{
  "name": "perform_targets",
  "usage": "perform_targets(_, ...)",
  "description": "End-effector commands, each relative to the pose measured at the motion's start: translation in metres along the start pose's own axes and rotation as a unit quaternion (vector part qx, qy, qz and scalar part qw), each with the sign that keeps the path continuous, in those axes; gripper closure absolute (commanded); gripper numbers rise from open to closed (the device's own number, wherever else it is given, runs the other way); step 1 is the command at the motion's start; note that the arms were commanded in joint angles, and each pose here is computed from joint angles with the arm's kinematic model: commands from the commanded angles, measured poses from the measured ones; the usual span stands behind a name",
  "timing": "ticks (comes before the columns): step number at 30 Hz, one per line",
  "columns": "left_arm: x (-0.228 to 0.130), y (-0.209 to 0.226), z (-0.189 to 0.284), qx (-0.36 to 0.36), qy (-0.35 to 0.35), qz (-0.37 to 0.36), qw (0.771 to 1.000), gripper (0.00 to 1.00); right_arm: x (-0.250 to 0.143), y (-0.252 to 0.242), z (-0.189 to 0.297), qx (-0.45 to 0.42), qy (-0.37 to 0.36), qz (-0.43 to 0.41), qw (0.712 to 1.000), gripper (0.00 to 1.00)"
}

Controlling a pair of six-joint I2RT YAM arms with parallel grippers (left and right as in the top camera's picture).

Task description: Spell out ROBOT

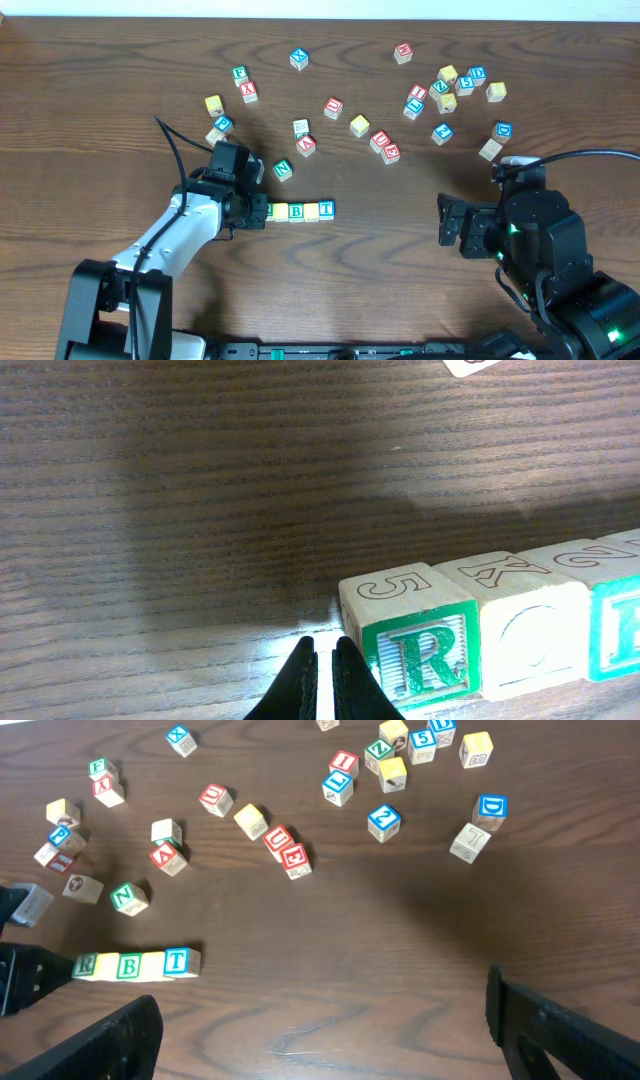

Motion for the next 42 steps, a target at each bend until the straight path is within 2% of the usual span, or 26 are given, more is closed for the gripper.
perform_targets(1,-0.004,-0.001,-0.004,-0.007,0.012,-0.008,1.0,0.92,0.001,-0.002,0.001,-0.008,-0.004,0.005,1.0,0.01)
perform_targets(20,-0.004,-0.011,-0.004,-0.063,0.014,-0.023,0.998,0.92,0.001,-0.002,0.001,-0.008,-0.004,0.005,1.0,0.01)
perform_targets(29,-0.008,-0.027,-0.006,-0.069,0.019,-0.056,0.996,0.93,0.001,-0.002,0.001,-0.008,-0.004,0.005,1.0,0.01)
perform_targets(42,-0.006,-0.027,-0.006,-0.062,0.014,-0.057,0.996,0.93,0.001,-0.002,0.001,-0.008,-0.004,0.005,1.0,0.01)
Point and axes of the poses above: each gripper's point midway between its finger pads, its own z axis back along the fingers, its own y axis along the line the jaws close on, x = y × z, the point moved 10 cm from there along z, back along the fingers, and after that the axes turned 3 degrees about z, right-handed, at the moved point
